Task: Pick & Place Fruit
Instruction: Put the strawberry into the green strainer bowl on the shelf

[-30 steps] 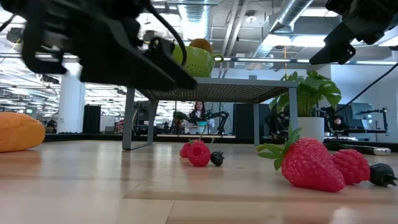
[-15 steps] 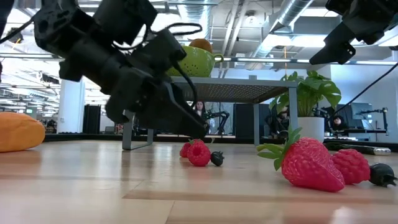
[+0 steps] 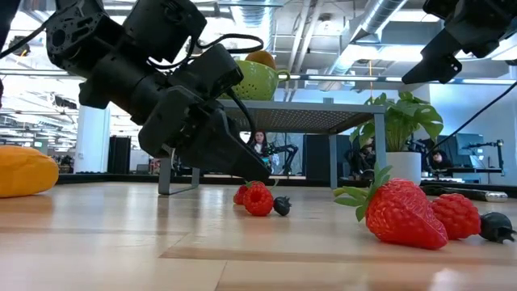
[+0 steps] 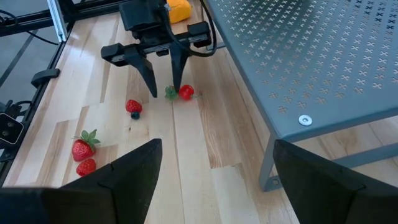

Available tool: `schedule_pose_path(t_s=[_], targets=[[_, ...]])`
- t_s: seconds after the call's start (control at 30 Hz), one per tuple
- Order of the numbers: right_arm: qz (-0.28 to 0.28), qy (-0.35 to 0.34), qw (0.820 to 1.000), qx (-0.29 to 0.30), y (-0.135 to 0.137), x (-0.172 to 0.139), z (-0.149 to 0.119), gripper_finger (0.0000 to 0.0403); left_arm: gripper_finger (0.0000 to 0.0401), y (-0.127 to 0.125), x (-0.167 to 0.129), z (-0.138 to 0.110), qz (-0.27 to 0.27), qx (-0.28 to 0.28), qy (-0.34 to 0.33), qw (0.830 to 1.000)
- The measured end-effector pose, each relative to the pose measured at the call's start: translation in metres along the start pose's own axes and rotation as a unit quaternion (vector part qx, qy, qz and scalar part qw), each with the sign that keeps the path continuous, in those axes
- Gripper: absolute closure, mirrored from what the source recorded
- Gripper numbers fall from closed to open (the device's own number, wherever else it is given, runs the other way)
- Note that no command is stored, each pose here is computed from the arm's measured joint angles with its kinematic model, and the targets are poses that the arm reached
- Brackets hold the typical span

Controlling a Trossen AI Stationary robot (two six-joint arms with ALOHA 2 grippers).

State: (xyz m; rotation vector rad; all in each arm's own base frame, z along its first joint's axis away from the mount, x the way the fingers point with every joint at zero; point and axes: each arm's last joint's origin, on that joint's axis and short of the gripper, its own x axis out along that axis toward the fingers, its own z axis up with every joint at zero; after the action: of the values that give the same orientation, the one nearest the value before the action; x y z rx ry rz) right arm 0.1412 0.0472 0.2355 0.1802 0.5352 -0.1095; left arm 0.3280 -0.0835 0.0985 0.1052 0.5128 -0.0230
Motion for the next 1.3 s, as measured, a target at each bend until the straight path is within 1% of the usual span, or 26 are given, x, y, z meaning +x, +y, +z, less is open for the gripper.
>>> schedule_pose_path(t_s=[0.2,0.5,0.57,0.87,1.0,1.17,1.3], targets=[[0.000,0.000,1.000,0.000,0.000,0.000,0.000,0.0101,0.0301,0.000,0.000,0.000,0.000,0.000,0.000,1.000],[0.000,0.000,1.000,0.000,0.000,0.000,0.000,0.0101,0.0391,0.000,0.000,0.000,0.000,0.000,-0.001,1.000],[0.000,0.000,1.000,0.000,0.000,0.000,0.000,0.0101,0.0397,0.000,0.000,0.000,0.000,-0.002,-0.001,1.000],[0.000,0.000,1.000,0.000,0.000,0.000,0.000,0.0101,0.0399,0.000,0.000,0.000,0.000,-0.004,-0.002,1.000],[0.000,0.000,1.000,0.000,0.000,0.000,0.000,0.0101,0.0398,-0.001,-0.003,0.005,-0.002,-0.015,-0.012,1.000],[0.000,0.000,1.000,0.000,0.000,0.000,0.000,0.0101,0.0398,-0.001,-0.016,0.026,-0.008,-0.030,-0.051,0.998],[0.000,0.000,1.000,0.000,0.000,0.000,0.000,0.0101,0.0398,0.000,-0.036,0.051,-0.015,-0.039,-0.100,0.994]])
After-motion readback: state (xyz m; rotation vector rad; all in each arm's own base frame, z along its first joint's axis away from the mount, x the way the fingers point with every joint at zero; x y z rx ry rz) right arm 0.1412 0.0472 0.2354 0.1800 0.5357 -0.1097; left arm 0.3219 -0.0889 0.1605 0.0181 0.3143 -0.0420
